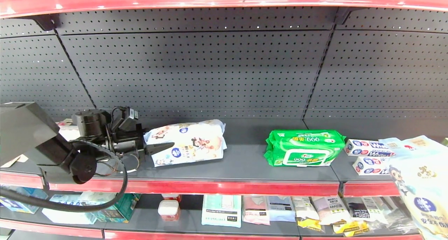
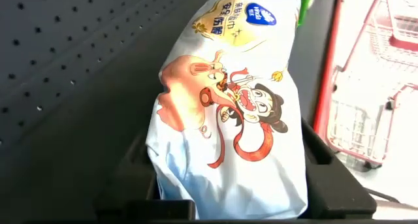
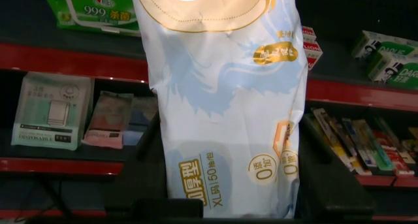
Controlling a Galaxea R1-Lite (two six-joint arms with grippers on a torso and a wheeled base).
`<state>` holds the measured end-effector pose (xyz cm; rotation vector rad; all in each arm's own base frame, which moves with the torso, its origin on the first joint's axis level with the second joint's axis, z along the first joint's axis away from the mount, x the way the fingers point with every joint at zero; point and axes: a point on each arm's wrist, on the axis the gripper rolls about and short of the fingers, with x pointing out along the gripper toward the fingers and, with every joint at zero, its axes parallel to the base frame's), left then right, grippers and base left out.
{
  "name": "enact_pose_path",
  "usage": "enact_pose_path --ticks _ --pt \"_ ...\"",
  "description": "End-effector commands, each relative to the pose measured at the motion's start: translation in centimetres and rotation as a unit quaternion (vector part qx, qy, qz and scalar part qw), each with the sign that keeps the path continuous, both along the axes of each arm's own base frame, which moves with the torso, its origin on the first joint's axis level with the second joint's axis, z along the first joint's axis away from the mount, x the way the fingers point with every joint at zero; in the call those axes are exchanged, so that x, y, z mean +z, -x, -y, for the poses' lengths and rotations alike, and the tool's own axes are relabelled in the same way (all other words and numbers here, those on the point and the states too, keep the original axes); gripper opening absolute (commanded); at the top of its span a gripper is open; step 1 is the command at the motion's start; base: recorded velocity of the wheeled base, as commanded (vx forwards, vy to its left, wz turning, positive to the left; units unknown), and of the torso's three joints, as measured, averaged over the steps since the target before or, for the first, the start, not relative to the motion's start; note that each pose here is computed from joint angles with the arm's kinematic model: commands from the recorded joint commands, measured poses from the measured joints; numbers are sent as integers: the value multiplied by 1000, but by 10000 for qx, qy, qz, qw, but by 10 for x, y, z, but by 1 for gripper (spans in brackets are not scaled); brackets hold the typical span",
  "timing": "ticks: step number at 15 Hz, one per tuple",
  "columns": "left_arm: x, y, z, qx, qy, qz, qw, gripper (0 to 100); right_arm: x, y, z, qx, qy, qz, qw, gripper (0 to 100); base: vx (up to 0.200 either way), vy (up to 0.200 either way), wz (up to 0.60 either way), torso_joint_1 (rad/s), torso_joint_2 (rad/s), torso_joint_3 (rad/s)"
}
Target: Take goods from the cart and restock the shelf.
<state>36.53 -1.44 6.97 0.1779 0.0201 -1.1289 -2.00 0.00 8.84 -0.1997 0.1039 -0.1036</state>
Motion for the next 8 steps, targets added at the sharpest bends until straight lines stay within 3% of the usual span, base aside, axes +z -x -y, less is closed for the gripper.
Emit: enact_pose_path --ticks 1,6,8 --pt "-3 5 -3 32 -2 -34 10000 0 0 0 0 0 2 -12 10000 0 0 0 0 0 0 0" --pt "-9 8 -10 101 -119 143 9998 0 0 0 0 0 1 -27 10000 0 0 0 0 0 0 0" --pt "-13 13 -11 36 -118 77 9999 0 0 -1 0 0 0 -43 10000 0 0 0 0 0 0 0"
